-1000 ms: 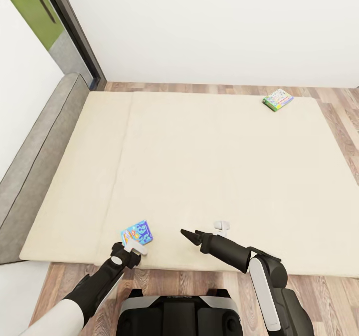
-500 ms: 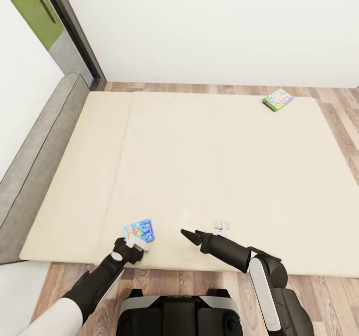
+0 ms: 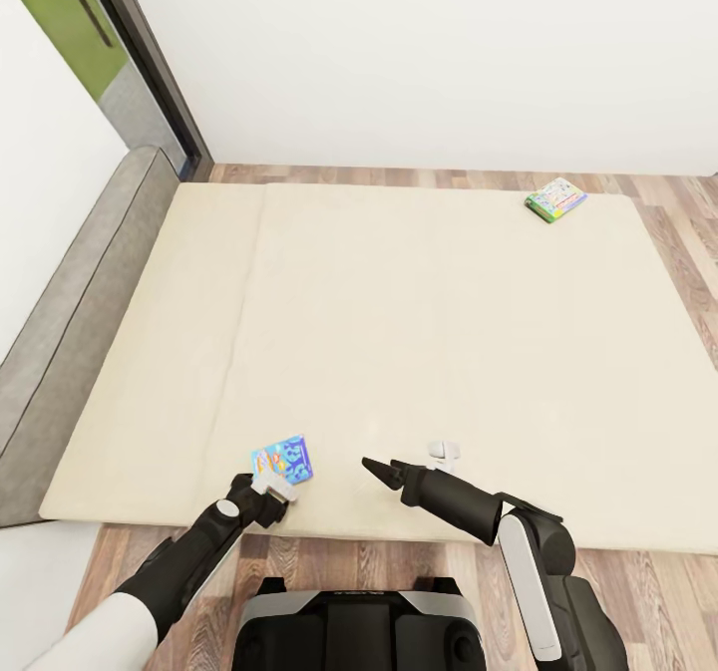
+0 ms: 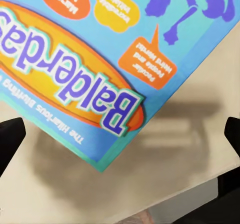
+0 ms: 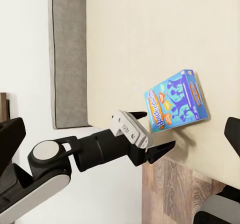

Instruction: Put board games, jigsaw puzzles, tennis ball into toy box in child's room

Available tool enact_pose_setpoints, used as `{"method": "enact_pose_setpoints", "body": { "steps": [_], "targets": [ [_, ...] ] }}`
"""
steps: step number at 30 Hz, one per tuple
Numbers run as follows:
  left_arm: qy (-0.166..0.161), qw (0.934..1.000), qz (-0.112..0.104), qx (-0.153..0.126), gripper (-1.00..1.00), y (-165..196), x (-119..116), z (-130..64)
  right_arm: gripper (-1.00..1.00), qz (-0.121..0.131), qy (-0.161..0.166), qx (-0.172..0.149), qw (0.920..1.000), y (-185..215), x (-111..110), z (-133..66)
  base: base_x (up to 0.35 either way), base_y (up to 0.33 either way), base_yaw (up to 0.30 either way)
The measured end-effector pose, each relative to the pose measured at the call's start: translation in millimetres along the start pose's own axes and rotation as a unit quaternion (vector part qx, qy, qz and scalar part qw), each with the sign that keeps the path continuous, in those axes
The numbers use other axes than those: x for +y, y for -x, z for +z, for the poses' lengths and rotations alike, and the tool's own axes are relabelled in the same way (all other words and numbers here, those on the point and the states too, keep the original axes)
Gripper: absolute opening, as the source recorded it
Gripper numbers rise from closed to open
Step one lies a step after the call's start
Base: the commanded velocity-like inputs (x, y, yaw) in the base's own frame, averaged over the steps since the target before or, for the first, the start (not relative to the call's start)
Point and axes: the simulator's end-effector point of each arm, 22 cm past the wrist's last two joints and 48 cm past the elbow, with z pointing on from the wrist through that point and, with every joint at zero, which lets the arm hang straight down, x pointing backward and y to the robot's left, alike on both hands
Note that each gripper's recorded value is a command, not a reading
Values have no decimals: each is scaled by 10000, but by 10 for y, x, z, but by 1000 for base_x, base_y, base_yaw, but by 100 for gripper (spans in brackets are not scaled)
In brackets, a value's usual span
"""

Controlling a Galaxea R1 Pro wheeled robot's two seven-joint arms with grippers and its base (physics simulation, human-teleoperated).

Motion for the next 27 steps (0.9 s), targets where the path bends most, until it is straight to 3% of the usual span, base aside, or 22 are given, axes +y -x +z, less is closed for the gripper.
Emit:
{"method": "enact_pose_setpoints", "body": {
  "steps": [8, 18, 27],
  "targets": [
    [-328, 9995, -8, -41, 100, -5, -20, -37, 100, 4, -6, -2, 10000, 2, -7, -2, 0, 0, 0],
    [-424, 9990, 47, -93, 100, 5, 101, -92, 100, 5, -8, -1, 10000, 2, -9, -2, 0, 0, 0],
    [-863, 9962, 61, -68, 100, -51, 4, -133, 100, 3, -7, -3, 10000, 4, -7, -2, 0, 0, 0]
  ]
}}
